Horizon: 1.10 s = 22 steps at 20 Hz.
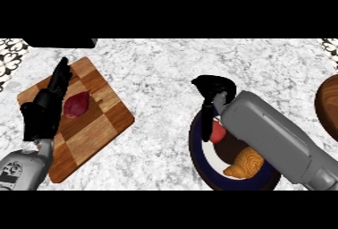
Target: Pick the bell pepper from the plate and place it in the bowl
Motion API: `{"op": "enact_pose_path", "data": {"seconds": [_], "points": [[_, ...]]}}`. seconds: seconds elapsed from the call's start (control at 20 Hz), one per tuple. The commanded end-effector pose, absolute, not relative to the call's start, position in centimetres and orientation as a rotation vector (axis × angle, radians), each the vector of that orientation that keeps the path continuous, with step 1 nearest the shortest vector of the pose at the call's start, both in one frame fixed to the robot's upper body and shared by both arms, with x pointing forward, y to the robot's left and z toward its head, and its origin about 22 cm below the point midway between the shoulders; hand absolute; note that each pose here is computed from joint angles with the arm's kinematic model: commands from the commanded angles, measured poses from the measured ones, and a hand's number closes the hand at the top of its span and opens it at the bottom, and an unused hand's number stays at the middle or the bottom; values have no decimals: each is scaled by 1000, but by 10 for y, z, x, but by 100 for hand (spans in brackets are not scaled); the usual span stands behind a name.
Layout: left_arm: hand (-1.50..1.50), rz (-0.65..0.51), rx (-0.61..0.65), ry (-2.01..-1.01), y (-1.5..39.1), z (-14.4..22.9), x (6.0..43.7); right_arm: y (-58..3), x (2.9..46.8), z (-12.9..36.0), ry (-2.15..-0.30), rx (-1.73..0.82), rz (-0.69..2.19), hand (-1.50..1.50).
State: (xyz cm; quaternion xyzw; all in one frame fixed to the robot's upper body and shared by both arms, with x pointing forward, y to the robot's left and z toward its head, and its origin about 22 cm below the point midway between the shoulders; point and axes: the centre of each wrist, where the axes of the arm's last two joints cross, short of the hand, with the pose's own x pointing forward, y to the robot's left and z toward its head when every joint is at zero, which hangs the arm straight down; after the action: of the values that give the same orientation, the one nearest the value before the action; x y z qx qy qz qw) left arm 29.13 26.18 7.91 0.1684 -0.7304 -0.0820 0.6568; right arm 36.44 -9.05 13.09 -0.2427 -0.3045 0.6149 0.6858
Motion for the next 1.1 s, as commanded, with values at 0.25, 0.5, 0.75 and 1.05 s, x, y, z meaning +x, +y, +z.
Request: {"op": "enact_pose_path", "data": {"seconds": [0.25,0.5,0.75,1.05], "points": [[0,-184,387,-1652,264,84,290,-54,367,91,-327,-671,1456,-150],[0,-155,391,-1640,266,79,294,-84,371,81,-307,-662,1453,-150],[0,-171,383,-1647,263,67,286,-89,374,51,-307,-659,1428,-150],[0,-168,378,-1635,271,88,286,-88,371,35,-274,-641,1459,-150]]}}
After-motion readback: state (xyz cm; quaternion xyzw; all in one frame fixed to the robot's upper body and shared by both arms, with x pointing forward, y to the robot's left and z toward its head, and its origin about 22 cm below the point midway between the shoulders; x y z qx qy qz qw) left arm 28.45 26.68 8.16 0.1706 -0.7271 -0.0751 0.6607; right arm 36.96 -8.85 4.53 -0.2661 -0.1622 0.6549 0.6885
